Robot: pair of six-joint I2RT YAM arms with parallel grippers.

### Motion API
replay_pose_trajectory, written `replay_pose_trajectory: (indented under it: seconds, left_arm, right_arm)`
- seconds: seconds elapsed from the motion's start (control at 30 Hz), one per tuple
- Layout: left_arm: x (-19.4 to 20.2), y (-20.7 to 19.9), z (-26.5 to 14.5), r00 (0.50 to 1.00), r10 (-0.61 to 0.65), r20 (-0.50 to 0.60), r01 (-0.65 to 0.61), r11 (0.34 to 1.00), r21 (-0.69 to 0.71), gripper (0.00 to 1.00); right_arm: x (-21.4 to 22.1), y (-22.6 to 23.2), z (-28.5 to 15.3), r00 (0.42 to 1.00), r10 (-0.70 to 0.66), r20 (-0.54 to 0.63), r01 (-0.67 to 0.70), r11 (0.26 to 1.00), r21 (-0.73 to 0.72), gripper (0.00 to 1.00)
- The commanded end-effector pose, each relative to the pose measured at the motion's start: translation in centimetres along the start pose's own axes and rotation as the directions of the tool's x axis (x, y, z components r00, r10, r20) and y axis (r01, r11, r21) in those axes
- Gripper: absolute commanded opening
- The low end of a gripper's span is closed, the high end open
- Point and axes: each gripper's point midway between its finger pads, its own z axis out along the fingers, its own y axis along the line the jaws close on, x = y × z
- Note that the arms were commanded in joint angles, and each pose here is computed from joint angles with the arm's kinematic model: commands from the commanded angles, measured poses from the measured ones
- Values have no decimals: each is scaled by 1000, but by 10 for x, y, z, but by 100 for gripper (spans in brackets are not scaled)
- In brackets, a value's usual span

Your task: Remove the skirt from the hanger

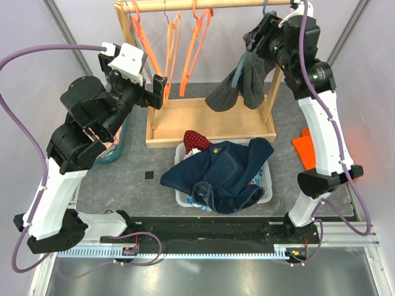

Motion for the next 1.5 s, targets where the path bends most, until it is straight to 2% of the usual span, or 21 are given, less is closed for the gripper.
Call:
replay_pose_trajectory:
  seconds: [0.0,0.17,0.3,0.37,0.6,0.8,0.87,0.93,0.97,1.13,1.37,1.47]
  left_arm:
    - [-8,3,-7,999,-7,32,7,1000,3,100]
    - [-3,1,-4,1000,-2,19,2,1000,3,100]
    - [2,1,-1,1000,5,3,-5,1000,-7,100]
    - [5,0,2,1000,8,-8,-8,1000,-12,100]
    - [4,-3,3,1000,-3,-6,3,1000,3,99]
    - [5,-2,0,1000,0,-5,0,1000,3,99]
    - [5,-2,-1,1000,1,-5,-1,1000,4,99]
    - [7,-2,-1,1000,6,-8,-6,1000,2,99]
    - [7,-1,-1,1000,9,-9,-9,1000,1,99]
    - [6,1,-4,1000,9,-5,-9,1000,-7,99]
    - [7,0,-3,1000,9,-7,-9,1000,-4,99]
    - [8,0,-3,1000,12,-10,-12,1000,-5,98]
  right_arm:
    - [0,-1,26,1000,20,2,-20,1000,-23,66]
    - [9,-27,33,1000,-13,-16,14,997,70,59]
    - [-1,-43,13,998,-66,6,64,986,153,34]
    - [-6,-46,-2,995,-99,11,96,982,165,32]
    - [-23,-53,-38,987,-156,46,143,968,204,36]
    - [-26,-67,-37,980,-190,55,169,946,275,33]
    - [-22,-65,-26,980,-193,43,175,948,265,44]
    - [-23,-61,-16,979,-198,45,181,951,249,69]
    - [-23,-58,-12,978,-202,43,187,954,234,71]
    - [-19,-62,10,974,-225,37,210,948,239,73]
    - [-14,-55,25,975,-218,34,208,959,192,70]
    - [-22,-54,30,974,-216,65,200,961,193,64]
